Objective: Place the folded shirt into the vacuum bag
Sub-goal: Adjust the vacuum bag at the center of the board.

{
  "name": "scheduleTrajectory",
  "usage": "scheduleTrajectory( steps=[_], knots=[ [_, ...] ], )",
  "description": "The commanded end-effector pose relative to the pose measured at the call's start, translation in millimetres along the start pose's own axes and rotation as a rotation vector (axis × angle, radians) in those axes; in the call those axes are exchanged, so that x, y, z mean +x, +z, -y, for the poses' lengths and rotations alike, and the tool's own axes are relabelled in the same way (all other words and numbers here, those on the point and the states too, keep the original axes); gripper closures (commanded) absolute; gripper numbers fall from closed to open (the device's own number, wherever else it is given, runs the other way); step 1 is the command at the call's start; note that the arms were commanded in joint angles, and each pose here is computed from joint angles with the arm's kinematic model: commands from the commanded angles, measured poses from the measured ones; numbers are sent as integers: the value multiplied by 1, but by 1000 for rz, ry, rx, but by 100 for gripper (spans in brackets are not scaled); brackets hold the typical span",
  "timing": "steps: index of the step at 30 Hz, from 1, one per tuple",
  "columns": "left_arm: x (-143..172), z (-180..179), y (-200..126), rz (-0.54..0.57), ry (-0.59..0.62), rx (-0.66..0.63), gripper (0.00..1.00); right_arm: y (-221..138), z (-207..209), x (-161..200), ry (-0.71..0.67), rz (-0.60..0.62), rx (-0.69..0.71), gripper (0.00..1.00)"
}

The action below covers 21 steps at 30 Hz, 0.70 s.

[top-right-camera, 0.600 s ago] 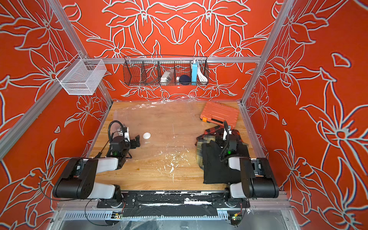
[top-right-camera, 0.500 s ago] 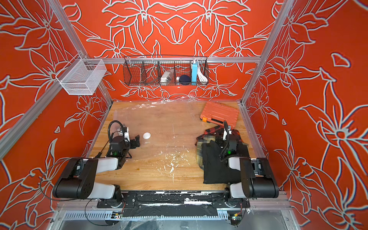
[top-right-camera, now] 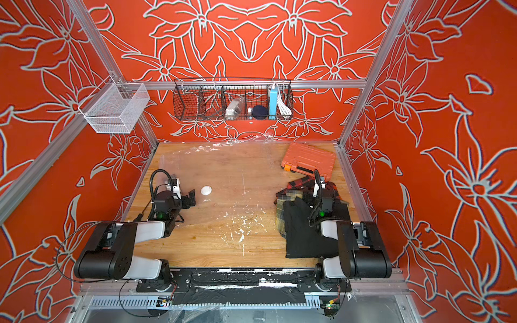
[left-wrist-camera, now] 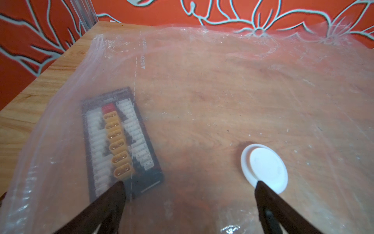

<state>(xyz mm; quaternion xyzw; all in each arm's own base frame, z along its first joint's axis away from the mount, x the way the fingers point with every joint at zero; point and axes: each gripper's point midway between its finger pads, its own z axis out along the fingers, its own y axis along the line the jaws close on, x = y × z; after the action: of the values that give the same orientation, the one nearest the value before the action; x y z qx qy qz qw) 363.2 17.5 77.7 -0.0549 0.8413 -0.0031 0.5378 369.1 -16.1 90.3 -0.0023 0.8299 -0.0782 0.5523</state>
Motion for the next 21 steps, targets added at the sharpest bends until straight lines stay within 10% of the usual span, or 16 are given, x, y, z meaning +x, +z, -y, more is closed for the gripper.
scheduleTrajectory(
  steps=[1,10,21],
  knots=[
    [-9,1,1,21,-2,12,2,1,-3,-5,-10,10,-18,2],
    [-15,-5,-1,17,-15,-28,2,-2,-1,-17,-13,24,-6,2],
    [-98,16,-63,109,-158,-79,2,-80,4,-94,220,-115,142,2]
  ],
)
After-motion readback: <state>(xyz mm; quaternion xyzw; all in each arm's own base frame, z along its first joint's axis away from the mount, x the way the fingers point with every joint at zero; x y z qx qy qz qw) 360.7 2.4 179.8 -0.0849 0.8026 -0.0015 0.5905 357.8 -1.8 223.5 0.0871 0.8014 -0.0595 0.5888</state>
